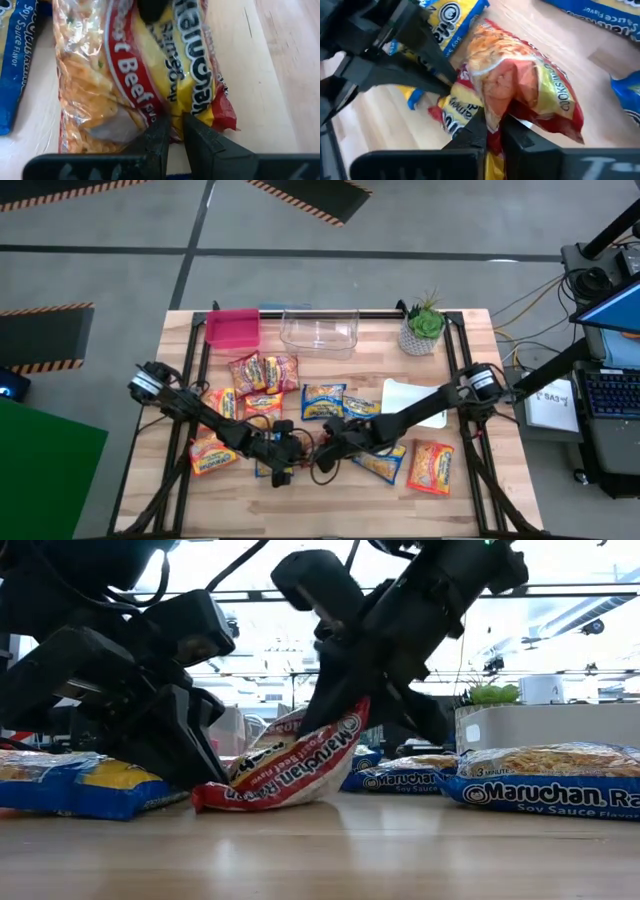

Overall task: Sort Maruchan noodles
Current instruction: Put the red noodle pack into the white bin

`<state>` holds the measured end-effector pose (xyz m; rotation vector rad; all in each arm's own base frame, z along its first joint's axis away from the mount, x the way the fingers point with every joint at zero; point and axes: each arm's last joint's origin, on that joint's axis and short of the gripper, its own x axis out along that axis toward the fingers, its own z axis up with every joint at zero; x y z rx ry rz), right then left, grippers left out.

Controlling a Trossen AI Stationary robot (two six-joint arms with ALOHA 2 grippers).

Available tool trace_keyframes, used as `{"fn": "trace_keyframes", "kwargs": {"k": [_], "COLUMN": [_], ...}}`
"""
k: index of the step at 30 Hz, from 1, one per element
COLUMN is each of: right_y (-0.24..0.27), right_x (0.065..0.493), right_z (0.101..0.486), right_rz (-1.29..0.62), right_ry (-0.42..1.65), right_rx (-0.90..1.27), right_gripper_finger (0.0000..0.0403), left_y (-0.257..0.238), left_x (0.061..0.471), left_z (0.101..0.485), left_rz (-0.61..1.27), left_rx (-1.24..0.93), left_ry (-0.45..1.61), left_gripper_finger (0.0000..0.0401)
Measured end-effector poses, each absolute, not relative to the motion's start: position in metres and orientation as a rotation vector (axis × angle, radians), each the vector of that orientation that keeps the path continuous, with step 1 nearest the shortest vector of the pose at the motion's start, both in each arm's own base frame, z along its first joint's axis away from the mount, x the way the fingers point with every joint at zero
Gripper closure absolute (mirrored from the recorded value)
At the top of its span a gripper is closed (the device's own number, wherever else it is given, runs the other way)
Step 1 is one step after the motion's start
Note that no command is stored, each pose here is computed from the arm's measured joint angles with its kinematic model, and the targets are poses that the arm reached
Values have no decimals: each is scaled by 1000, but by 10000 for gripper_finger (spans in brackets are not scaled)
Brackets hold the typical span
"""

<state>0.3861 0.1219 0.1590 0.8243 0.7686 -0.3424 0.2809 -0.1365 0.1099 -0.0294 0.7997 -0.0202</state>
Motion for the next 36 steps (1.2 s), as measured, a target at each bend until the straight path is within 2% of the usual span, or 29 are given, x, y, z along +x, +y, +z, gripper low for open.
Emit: {"fn": "trace_keyframes", "kwargs": {"k": [9, 21, 36], "right_y": [116, 102, 68], "right_x": [368, 322, 230], "right_z": [205, 272, 347], "right_rz": [-289, -307, -336], "right_ry": [778, 762, 752], "right_rx": [849, 928, 1120], "right_gripper_finger": [390, 391, 391], "left_y": [-136, -129, -98], "left_x": [274, 265, 262], "left_z": [141, 184, 268], "left_rz": [-68, -132, -114], "left_rx": [8, 125, 325], "left_ry": [739, 605, 336], "left_gripper_finger": [362, 362, 362]}}
